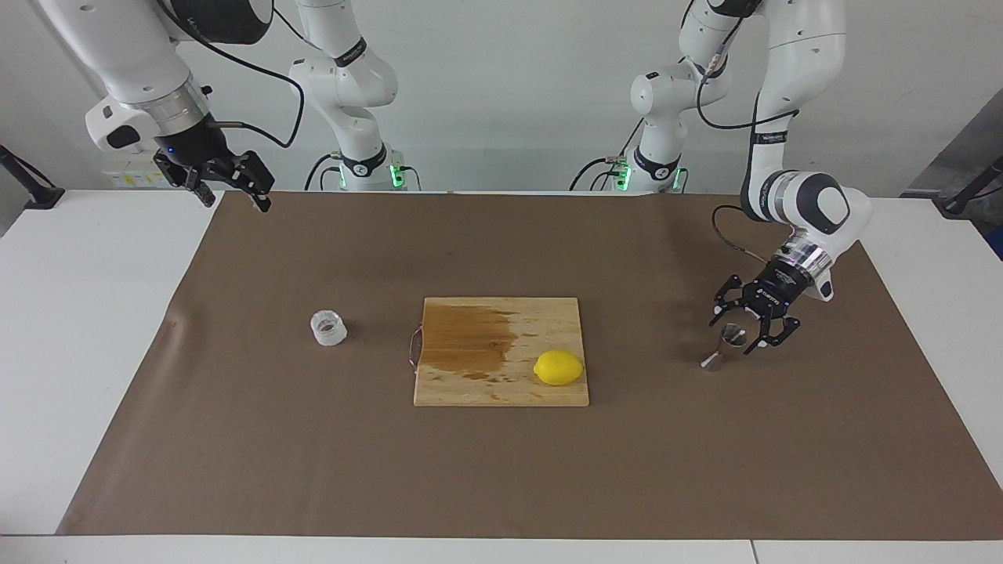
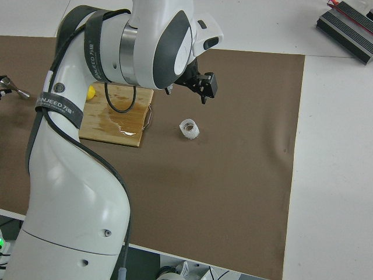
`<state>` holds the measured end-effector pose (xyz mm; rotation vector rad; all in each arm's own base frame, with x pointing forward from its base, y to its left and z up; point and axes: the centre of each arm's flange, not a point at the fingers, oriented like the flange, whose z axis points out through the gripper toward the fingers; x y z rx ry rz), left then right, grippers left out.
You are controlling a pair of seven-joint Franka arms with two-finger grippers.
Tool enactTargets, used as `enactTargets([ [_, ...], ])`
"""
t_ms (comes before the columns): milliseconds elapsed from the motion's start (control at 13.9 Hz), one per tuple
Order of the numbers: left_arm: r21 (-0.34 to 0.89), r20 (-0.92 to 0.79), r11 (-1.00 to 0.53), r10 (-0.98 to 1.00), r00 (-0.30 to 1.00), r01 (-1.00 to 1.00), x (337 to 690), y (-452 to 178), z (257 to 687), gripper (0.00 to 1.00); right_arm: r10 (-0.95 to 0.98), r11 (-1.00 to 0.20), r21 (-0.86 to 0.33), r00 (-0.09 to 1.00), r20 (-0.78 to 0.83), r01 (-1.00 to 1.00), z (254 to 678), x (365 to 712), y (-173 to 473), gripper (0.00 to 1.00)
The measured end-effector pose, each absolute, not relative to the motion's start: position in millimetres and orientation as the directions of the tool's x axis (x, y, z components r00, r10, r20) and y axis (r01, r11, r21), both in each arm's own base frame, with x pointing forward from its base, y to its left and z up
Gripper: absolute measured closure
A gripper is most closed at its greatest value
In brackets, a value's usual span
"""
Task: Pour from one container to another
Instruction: 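Reach the open left gripper to the small metal cup, then close the left gripper around the metal cup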
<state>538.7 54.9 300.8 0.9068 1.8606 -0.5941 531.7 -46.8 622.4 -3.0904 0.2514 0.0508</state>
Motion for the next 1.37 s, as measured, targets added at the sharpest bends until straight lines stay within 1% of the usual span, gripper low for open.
enactTargets([
  [288, -0.017, -0.901, 0.609, 0.335, -0.276, 0.793, 538.7, 55.3, 300.7, 0.26, -0.161, -0.986, -0.038, 0.986, -0.036, -0.162, 622.4, 531.7, -46.8, 0.0],
  [360, -0.017, -0.901, 0.609, 0.335, -0.276, 0.793, 538.7, 55.4, 300.7, 0.31, -0.161, -0.986, -0.038, 0.986, -0.036, -0.162, 622.4, 531.7, -46.8, 0.0],
  [432, -0.017, -0.901, 0.61, 0.335, -0.277, 0.792, 538.7, 55.5, 300.7, 0.32, -0.161, -0.986, -0.038, 0.986, -0.036, -0.162, 622.4, 531.7, -46.8, 0.0],
  [504, -0.016, -0.901, 0.61, 0.335, -0.277, 0.792, 538.7, 55.5, 300.7, 0.35, -0.161, -0.986, -0.038, 0.986, -0.036, -0.162, 622.4, 531.7, -46.8, 0.0],
  [720, -0.016, -0.9, 0.611, 0.336, -0.277, 0.792, 538.8, 55.7, 300.7, 0.37, -0.161, -0.986, -0.038, 0.986, -0.036, -0.162, 622.4, 531.7, -46.8, 0.0],
  [792, -0.016, -0.9, 0.611, 0.336, -0.277, 0.792, 538.8, 55.7, 300.7, 0.41, -0.161, -0.986, -0.038, 0.986, -0.036, -0.162, 622.4, 531.7, -46.8, 0.0],
  [864, -0.016, -0.9, 0.611, 0.336, -0.277, 0.792, 538.8, 55.8, 300.7, 0.41, -0.161, -0.986, -0.038, 0.986, -0.036, -0.162, 622.4, 531.7, -46.8, 0.0],
  [936, -0.015, -0.9, 0.611, 0.336, -0.277, 0.791, 538.8, 55.8, 300.6, 0.49, -0.161, -0.986, -0.038, 0.986, -0.036, -0.162, 622.4, 531.7, -46.8, 0.0],
  [1368, -0.016, -0.9, 0.611, 0.336, -0.278, 0.791, 539.0, 55.6, 300.3, 0.5, -0.161, -0.986, -0.038, 0.986, -0.036, -0.162, 622.4, 531.7, -46.8, 0.0],
])
